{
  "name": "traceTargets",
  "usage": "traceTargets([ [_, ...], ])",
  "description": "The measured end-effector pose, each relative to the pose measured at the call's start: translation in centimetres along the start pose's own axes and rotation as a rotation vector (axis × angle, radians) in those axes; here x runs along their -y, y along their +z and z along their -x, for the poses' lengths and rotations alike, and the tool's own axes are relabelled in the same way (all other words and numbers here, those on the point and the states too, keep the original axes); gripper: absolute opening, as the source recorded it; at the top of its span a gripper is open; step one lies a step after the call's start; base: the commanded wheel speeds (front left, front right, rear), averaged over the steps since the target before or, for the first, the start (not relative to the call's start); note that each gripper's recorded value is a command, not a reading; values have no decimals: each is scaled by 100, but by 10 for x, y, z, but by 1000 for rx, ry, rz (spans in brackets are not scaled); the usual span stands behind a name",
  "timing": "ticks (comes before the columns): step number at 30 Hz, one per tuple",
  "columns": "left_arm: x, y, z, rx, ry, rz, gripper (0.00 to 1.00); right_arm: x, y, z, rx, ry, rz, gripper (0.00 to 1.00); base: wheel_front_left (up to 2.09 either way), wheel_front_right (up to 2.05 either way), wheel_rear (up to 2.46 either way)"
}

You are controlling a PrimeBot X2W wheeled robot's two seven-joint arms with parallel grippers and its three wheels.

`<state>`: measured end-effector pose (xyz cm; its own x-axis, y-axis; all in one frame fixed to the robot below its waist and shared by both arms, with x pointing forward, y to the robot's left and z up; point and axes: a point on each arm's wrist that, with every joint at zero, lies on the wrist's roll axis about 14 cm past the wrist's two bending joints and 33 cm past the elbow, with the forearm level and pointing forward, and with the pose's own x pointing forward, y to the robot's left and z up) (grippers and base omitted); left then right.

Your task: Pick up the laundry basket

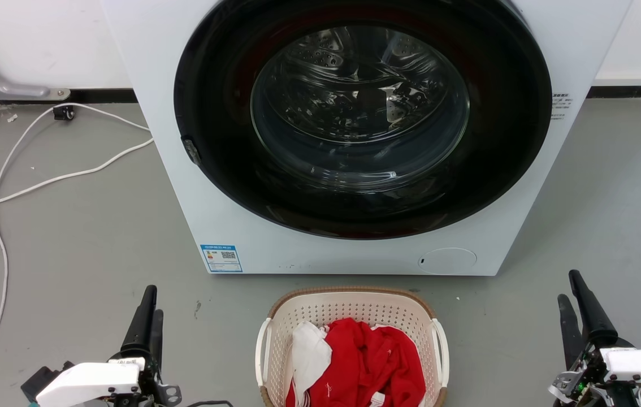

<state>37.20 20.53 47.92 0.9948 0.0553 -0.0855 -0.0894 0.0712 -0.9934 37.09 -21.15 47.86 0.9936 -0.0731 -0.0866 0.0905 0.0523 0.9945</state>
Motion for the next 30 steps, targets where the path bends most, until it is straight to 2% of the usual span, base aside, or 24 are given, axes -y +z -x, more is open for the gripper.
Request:
traceTargets([
  [6, -4, 8, 1, 33, 22, -66, 100, -1, 8, 0, 34, 1, 60, 100, 0, 0, 0],
  [13, 6, 20, 1, 81, 8, -177, 100, -15, 12, -1, 55, 41, 202, 100, 0, 0, 0],
  [22, 34, 29, 1, 133, -50, -363, 100, -46, 12, -2, 83, 133, 461, 100, 0, 0, 0],
  [30, 65, 17, 2, 140, -144, -549, 100, -74, 0, -1, 91, 225, 668, 100, 0, 0, 0],
])
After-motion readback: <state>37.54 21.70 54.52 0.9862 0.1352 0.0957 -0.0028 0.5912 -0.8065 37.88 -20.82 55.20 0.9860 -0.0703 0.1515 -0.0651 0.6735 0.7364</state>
